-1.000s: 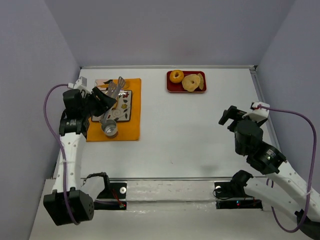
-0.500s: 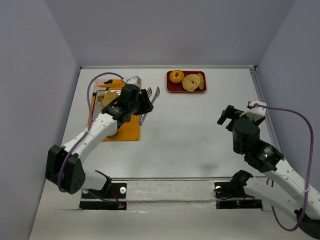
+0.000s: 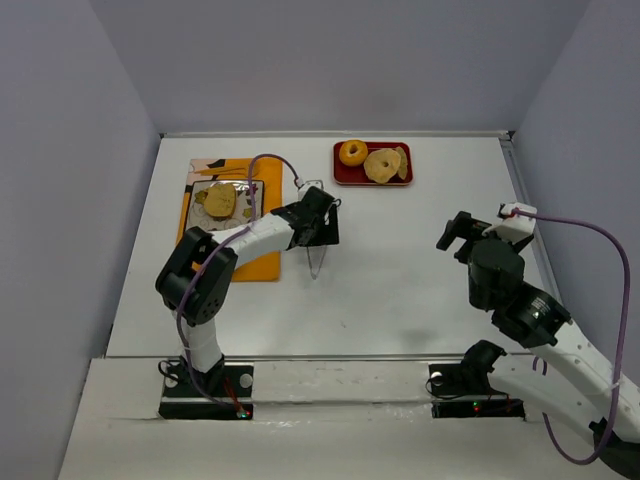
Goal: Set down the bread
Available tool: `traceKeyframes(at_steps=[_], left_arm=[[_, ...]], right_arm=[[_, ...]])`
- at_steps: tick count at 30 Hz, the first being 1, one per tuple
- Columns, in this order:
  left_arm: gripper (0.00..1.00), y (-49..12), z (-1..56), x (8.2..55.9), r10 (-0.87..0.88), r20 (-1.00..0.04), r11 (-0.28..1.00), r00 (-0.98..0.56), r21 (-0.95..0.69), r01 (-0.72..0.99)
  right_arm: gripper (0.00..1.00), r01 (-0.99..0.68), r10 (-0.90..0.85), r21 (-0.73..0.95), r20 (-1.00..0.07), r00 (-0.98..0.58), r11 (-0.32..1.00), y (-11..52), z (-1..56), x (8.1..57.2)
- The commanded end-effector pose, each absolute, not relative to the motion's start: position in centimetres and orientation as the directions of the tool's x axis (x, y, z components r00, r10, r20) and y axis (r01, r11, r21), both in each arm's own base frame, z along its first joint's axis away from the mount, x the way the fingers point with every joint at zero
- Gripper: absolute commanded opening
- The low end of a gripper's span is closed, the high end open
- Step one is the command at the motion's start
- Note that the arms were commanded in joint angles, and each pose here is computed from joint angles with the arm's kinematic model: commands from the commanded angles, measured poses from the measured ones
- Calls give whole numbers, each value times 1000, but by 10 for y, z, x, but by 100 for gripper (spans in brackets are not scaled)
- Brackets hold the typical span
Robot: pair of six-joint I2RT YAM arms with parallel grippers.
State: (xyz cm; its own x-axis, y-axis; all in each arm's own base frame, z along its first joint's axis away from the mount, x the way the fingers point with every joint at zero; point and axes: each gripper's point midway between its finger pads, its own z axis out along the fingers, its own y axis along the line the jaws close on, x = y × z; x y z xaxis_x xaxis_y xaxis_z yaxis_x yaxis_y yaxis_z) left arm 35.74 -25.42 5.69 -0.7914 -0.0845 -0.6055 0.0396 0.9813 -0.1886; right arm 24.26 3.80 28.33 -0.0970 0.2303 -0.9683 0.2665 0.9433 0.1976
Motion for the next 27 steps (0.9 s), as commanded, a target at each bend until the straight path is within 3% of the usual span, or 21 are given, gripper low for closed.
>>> traceKeyframes(at_steps=[1, 6, 12, 16, 19, 22, 27], left_arm=[[99, -255, 87, 370, -119, -672, 983, -731, -185, 10], [99, -252, 110, 364, -98, -692, 983, -715, -180, 39], [99, -235, 196, 364, -129, -781, 982, -612, -185, 29], [99, -194, 287, 348, -242, -876, 966, -417, -258, -20], [99, -158, 320, 332, -326, -901, 945, -288, -310, -100], [99, -106, 331, 301, -408, -901, 905, -147, -377, -198], [99, -59, 311, 270, -493, -866, 832, -84, -440, -338]], right_arm=[[100, 281, 231, 200, -970, -81, 939, 38, 284, 247], [100, 284, 219, 186, -972, -87, 941, 38, 284, 248], [100, 271, 226, 196, -970, -86, 943, 40, 286, 247], [100, 255, 241, 214, -967, -79, 943, 41, 289, 246], [100, 238, 259, 235, -963, -73, 942, 43, 292, 245], [100, 216, 276, 256, -959, -70, 942, 46, 297, 244], [100, 206, 265, 247, -962, -63, 947, 44, 302, 242]])
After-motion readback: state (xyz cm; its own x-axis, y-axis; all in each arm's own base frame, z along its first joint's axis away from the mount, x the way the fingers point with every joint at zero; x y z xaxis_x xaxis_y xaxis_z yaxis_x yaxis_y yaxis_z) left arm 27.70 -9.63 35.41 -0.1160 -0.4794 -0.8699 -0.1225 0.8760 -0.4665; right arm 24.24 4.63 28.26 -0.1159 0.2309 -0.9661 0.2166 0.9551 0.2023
